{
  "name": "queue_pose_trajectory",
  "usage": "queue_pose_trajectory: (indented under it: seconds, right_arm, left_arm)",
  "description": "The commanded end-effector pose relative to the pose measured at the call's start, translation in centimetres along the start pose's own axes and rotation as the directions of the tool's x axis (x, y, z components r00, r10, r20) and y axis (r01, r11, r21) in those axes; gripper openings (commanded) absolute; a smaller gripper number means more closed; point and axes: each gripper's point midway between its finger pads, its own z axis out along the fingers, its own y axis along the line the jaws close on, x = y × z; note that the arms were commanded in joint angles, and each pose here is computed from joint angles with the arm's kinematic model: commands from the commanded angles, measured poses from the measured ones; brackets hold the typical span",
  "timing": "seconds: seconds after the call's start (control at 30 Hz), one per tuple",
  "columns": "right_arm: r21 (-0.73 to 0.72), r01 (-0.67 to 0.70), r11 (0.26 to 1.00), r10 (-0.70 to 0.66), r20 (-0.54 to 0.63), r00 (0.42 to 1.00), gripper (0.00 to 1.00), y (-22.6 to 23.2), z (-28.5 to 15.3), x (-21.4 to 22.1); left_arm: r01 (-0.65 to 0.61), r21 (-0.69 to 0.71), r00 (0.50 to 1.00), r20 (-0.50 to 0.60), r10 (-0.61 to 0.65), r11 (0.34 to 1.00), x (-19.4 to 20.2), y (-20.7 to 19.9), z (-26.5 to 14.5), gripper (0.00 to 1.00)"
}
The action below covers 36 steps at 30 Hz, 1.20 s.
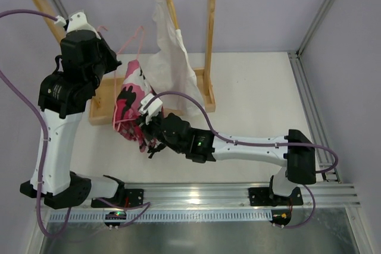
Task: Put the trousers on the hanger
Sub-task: Hang the hanger with trousers onto the clothesline
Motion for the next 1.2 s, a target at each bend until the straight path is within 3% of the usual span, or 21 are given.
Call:
queue_pose_trajectory:
  seconds: [0.0, 0.43, 0.77, 1.17]
  right_arm:
    - [-0.044, -0.022, 0.999, 0.028, 0.130, 0.991, 0.04, 1.2, 0.6, -6.3]
    - [-0.077, -0.091, 0.993, 0.105, 0.192, 0.976, 0.04, -2.7, 2.5, -10.5]
    - [-0.153, -0.103, 0.983, 0.131, 0.190, 0.973, 0.04, -3.3, 4.8, -12.6]
    - [-0.174, -0.137, 0.975, 0.176, 0.235, 0.956, 0.04, -8.2, 6.4, -15.4]
  left_arm:
    - [0.014, 0.126, 0.976, 0.213, -0.040, 0.992, -6.8, -2.6, -2.1, 0.00]
    - [-0.011, 0.191, 0.948, 0.313, -0.050, 0.982, -10.2, -5.4, -0.7, 0.00]
    - [-0.009, 0.105, 0.922, 0.387, -0.032, 0.994, -12.8, -5.4, 0.9, 0.01]
    - [0.004, 0.057, 0.864, 0.503, -0.032, 0.998, -15.6, -6.4, 3.8, 0.00]
